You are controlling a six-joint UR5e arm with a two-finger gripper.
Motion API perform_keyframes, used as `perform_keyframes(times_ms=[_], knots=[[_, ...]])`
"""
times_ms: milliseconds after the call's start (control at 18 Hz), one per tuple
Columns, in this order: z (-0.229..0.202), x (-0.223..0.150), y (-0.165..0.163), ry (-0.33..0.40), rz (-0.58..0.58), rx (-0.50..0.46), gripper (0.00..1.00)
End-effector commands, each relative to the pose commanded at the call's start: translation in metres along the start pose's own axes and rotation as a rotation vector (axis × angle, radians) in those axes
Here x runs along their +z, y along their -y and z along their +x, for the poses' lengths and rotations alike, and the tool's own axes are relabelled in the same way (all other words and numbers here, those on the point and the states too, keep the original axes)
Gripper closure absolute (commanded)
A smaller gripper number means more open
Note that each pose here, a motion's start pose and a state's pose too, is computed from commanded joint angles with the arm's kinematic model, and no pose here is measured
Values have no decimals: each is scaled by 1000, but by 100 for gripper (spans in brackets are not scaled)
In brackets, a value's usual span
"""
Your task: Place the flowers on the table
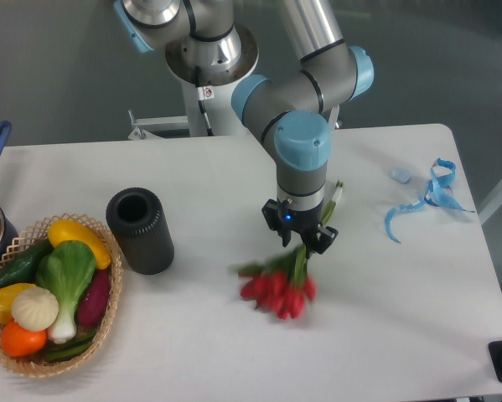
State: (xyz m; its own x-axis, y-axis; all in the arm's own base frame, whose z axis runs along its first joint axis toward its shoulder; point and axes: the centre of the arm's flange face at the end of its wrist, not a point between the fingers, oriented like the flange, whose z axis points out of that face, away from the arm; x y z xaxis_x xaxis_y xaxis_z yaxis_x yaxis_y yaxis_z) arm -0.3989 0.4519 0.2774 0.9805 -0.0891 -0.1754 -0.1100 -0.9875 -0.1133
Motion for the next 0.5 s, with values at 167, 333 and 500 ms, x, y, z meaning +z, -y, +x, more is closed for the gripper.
perform_keyframes(times_ms=[167,333,500], knots=[[8,-4,-7,1,5,0,0],[14,-9,-16,3,2,13,0],[7,-9,-32,1,-4,16,0]])
